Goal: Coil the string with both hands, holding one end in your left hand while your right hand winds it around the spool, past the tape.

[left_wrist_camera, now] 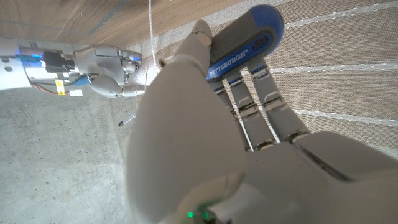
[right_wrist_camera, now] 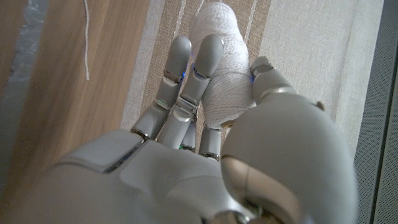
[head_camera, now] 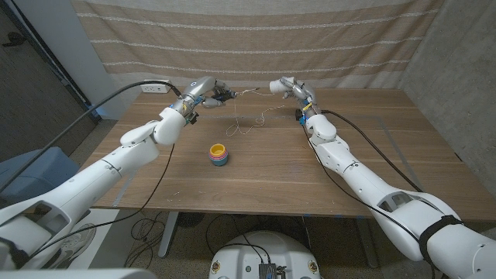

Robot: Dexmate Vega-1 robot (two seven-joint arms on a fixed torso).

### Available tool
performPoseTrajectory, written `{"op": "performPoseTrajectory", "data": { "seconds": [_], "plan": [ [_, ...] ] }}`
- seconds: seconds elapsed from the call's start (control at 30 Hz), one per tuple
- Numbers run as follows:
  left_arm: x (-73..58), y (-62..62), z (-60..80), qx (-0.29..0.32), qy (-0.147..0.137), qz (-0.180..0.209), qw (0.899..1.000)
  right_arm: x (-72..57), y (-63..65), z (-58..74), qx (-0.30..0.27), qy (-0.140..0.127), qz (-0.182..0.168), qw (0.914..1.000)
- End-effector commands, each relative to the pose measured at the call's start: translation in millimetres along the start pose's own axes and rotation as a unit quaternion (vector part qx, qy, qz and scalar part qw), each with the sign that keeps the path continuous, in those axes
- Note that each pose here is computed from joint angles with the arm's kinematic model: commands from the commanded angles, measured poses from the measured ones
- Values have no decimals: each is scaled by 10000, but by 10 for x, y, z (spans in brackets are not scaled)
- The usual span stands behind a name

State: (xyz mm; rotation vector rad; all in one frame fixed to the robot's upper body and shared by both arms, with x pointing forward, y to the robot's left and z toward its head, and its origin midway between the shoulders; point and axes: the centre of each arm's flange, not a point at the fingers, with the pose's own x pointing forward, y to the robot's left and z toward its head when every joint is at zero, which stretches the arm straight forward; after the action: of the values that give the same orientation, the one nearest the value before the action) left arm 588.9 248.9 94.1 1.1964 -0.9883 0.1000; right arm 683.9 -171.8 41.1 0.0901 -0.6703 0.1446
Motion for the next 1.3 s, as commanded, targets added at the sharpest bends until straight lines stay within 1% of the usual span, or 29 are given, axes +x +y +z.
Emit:
{"op": "performPoseTrajectory", "data": {
  "seconds": [0.03, 0.17, 0.3, 0.37, 0.47, 0.53, 0.57, 0.63, 0.67, 0.73, 0.83, 0.9, 0.97, 1.0, 1.1, 1.3],
  "plan": [
    [88, 126, -11, -18, 33, -14, 10000, -496, -272, -459, 88, 373, -481, 9981],
    [142, 150, 11, 58, 34, -24, 10000, -730, -292, -618, 285, 412, -548, 9972],
    [199, 150, 24, 122, 51, -18, 9999, -969, -284, -765, 523, 425, -536, 9963],
    [228, 145, 31, 152, 58, -37, 9999, -1071, -279, -819, 644, 427, -497, 9958],
    [268, 133, 41, 175, 65, -63, 9998, -1190, -272, -852, 800, 418, -344, 9953],
    [291, 125, 50, 185, 67, -78, 9998, -1243, -267, -848, 894, 401, -150, 9951],
    [300, 122, 54, 191, 68, -86, 9998, -1263, -264, -838, 904, 383, 1, 9952],
    [315, 116, 65, 211, 69, -90, 9997, -1296, -255, -803, 1021, 335, 240, 9939],
    [321, 115, 71, 228, 72, -93, 9997, -1311, -248, -781, 1024, 289, 398, 9935],
    [328, 112, 79, 241, 77, -94, 9996, -1344, -219, -727, 1085, 179, 590, 9922],
    [338, 106, 89, 300, 90, -109, 9994, -1355, -147, -614, 1168, -30, 905, 9890],
    [348, 100, 100, 348, 99, -121, 9993, -1345, -77, -518, 1176, -173, 1220, 9854],
    [360, 95, 109, 379, 105, -121, 9992, -1327, 5, -422, 1291, -294, 1603, 9782],
    [365, 93, 114, 413, 107, -125, 9990, -1317, 47, -375, 1334, -359, 1827, 9734],
    [377, 85, 127, 511, 128, -132, 9985, -1302, 166, -241, 1442, -514, 2358, 9597],
    [396, 53, 124, 619, 171, -179, 9978, -1277, 390, -14, 1595, -756, 3016, 9370]
  ]
}}
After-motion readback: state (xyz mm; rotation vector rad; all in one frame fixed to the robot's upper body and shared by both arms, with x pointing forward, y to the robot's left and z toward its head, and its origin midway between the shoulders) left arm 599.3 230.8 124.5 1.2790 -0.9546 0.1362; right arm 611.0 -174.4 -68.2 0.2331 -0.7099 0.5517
